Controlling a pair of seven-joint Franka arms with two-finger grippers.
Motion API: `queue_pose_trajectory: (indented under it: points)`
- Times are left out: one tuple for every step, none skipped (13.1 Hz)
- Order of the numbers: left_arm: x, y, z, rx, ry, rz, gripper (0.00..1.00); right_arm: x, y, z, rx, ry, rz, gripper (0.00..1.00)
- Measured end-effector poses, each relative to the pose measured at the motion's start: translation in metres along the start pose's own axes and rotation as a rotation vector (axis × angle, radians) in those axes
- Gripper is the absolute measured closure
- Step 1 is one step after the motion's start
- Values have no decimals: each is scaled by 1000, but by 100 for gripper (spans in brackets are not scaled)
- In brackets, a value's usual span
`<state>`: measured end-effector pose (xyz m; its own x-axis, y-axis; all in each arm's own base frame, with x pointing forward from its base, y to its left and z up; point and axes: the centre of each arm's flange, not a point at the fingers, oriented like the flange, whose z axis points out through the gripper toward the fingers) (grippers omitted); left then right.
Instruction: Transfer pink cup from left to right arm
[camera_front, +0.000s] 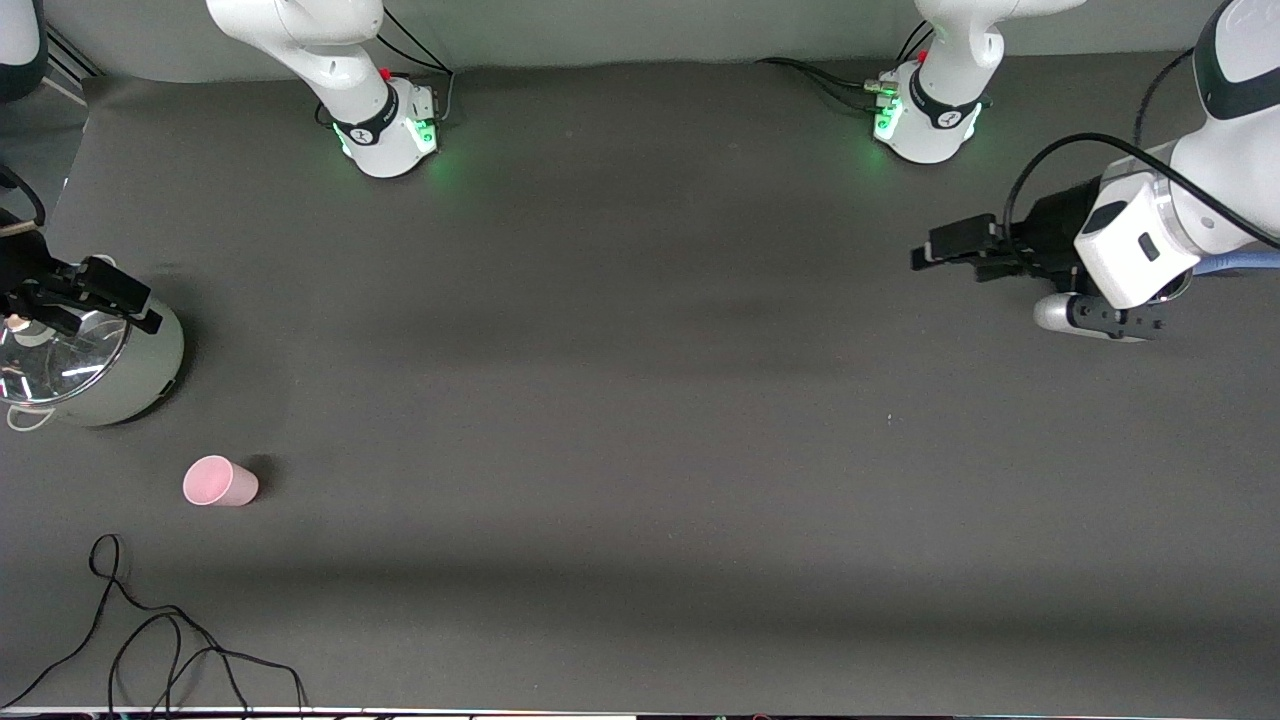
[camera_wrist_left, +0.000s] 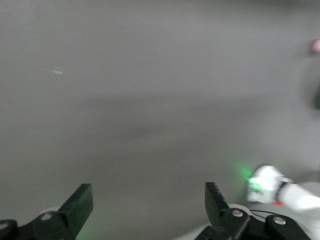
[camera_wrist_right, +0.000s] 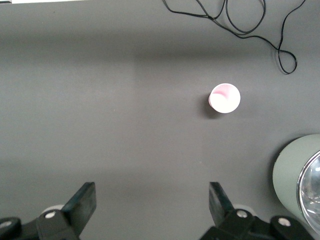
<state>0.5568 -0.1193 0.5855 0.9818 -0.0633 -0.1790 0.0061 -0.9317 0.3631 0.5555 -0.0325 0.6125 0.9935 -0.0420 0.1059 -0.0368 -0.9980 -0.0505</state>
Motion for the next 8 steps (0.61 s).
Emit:
queue_pose_trajectory:
  points:
    - [1, -12, -2, 71, 9, 47, 0, -2, -2, 0, 1, -14, -3, 0]
    - [3, -25, -6, 131, 15, 100, 0, -3, -3, 1, 1, -21, -6, 0]
    - [4, -36, -12, 175, 21, 138, 0, -4, -4, 2, 1, -26, -6, 0]
    - [4, -49, -20, 221, 28, 157, 0, -4, -4, 5, 1, -33, -6, 0]
    - [5, -60, -28, 268, 37, 164, 0, -4, -4, 8, 1, -39, -6, 0]
    - [4, -68, -36, 323, 45, 166, 0, -3, -4, 9, 1, -38, -6, 0]
    - [4, -71, -41, 369, 49, 166, 0, -2, -4, 8, 1, -29, -6, 0]
    - [3, -72, -42, 396, 43, 165, 0, 0, -4, 5, 1, -20, -7, 0]
